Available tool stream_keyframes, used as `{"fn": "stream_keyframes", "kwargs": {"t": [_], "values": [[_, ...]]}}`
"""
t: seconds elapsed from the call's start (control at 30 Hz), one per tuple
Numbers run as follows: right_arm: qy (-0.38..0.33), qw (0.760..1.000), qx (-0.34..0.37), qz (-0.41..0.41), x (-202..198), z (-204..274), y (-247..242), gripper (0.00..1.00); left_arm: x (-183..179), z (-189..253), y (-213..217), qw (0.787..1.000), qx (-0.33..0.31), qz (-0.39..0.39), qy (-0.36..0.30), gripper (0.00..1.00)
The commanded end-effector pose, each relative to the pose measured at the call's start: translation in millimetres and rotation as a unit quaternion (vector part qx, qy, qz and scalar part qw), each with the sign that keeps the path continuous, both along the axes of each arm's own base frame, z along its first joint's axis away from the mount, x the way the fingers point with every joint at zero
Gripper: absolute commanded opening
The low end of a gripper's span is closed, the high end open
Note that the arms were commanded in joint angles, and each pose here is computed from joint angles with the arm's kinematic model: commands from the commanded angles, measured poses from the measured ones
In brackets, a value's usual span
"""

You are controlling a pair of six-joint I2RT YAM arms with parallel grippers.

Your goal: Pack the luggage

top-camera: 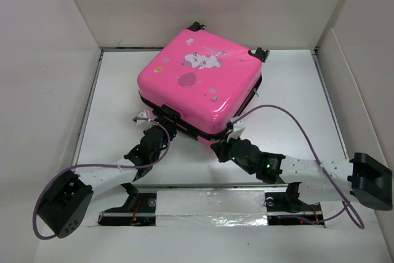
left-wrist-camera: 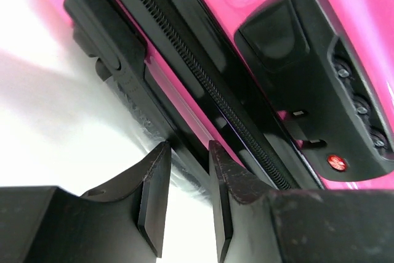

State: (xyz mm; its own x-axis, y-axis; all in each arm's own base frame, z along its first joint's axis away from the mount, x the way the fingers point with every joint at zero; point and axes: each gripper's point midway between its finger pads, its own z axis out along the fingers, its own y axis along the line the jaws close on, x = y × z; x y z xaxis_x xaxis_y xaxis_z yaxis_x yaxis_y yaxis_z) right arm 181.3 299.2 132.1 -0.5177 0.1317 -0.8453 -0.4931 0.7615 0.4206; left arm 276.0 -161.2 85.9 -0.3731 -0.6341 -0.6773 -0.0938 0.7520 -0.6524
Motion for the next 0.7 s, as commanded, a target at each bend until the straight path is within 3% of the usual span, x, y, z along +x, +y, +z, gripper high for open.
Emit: {"fn": "stream_keyframes", "kwargs": {"t": [0.0,0.17,0.4,0.67], "values": [[-0.007,0.991,0.078,0.107,-45.4,46.4,67.4,0.0,-28.4,-5.2,-45.5,0.993,-0.012,-0.114,0.009,0.0],[-0.015,0.995,0.078,0.065,-27.2,47.4,102.1,0.0,-37.8,-2.5,-66.2,0.991,-0.008,-0.133,0.009,0.0],[-0.046,0.994,0.09,-0.035,-2.9,56.5,105.0,0.0,-48.9,-7.4,-77.5,0.987,-0.017,-0.157,0.012,0.0],[-0.013,0.997,0.057,-0.05,-18.4,33.3,34.7,0.0,-56.8,-5.1,-74.9,0.986,-0.022,-0.166,0.01,0.0]]}}
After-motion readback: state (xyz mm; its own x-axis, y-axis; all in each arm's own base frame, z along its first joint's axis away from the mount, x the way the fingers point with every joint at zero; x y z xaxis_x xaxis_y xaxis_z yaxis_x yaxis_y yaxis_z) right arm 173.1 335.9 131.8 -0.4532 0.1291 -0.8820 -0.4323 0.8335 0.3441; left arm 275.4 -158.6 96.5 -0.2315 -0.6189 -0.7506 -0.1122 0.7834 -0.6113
